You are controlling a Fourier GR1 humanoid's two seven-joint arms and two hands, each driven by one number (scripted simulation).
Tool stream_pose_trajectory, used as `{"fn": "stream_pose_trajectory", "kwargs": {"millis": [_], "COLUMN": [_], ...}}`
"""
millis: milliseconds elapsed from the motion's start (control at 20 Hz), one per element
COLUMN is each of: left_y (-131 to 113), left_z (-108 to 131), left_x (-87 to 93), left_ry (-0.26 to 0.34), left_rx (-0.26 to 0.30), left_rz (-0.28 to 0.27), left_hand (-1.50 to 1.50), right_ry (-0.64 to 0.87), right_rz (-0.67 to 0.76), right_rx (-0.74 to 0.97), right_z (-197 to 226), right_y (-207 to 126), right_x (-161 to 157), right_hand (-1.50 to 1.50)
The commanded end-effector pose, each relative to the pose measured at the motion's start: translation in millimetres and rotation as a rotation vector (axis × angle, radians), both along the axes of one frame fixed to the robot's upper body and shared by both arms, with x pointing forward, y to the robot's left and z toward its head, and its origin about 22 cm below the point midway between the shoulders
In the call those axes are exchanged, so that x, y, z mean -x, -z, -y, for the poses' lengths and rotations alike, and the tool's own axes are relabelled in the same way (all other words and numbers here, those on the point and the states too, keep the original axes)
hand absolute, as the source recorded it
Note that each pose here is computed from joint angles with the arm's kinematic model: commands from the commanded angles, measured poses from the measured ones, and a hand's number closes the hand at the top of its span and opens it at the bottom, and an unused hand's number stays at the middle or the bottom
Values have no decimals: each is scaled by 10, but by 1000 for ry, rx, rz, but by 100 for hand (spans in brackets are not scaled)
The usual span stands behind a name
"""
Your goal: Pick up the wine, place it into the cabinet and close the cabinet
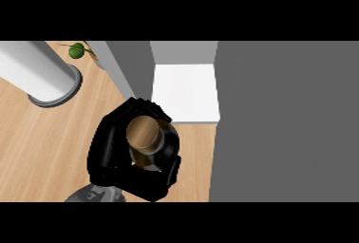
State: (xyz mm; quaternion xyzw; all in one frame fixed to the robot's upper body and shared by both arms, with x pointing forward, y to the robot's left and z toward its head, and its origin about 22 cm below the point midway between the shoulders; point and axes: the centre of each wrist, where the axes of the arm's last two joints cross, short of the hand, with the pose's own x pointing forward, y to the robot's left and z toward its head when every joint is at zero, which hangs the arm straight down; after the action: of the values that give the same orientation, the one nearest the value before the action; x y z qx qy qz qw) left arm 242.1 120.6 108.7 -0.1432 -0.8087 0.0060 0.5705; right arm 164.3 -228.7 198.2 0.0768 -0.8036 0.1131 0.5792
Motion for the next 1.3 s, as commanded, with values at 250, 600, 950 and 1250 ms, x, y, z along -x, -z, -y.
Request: {"fn": "stream_pose_trajectory", "kwargs": {"millis": [250,600,950,1250], "left_y": [-124,-362,-136,7], "left_z": [458,635,688,813], "left_x": [-157,-431,-508,-510], "left_ry": [-42,-92,-133,-147], "left_rx": [-19,-23,-51,-13], "left_rz": [-7,0,16,-27], "left_hand": [150,150,150,150], "right_ry": [-55,-55,-54,-45], "right_rz": [52,35,54,65], "right_rx": [-48,-10,-25,-19], "right_z": [1,74,55,69], "right_y": [-92,-218,-111,-57], "right_x": [365,216,247,225], "right_hand": [-150,-150,-150,-150]}}
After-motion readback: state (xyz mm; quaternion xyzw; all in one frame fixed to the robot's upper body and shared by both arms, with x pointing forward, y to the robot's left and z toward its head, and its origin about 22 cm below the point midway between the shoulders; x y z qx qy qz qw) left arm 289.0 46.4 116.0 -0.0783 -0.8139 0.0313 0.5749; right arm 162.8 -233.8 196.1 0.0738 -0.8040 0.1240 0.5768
